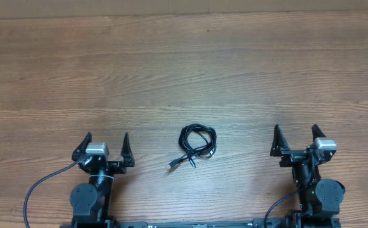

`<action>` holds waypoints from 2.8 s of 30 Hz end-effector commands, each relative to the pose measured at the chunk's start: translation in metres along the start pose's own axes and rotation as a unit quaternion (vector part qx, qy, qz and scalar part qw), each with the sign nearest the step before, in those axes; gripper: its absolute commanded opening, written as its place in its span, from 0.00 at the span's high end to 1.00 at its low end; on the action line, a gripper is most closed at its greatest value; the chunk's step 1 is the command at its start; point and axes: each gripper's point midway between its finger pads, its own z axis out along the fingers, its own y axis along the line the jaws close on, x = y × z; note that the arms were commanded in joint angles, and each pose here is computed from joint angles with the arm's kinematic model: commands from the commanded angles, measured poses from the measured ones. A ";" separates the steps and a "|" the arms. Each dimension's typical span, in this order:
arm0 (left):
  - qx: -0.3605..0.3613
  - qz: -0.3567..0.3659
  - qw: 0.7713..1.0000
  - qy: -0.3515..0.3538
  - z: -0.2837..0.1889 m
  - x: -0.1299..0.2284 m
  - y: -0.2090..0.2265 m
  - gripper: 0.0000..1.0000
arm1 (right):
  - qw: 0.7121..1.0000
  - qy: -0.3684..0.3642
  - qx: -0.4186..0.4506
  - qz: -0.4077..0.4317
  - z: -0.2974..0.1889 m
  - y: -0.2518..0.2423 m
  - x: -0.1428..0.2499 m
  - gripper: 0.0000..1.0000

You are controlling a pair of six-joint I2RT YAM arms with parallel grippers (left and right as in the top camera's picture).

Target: Untangle cables

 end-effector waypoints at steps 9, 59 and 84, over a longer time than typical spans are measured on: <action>-0.001 0.011 1.000 -0.003 0.000 0.000 0.000 0.00 | 1.000 -0.001 -0.003 0.002 0.000 0.001 0.002 0.00; 0.136 -0.055 0.948 0.281 -0.012 -0.146 -0.066 0.01 | 1.000 -0.001 -0.003 0.002 0.000 0.001 0.002 0.00; 0.033 -0.146 0.786 0.600 0.044 -0.015 -0.114 0.15 | 1.000 -0.001 -0.003 0.002 0.000 0.001 0.002 0.00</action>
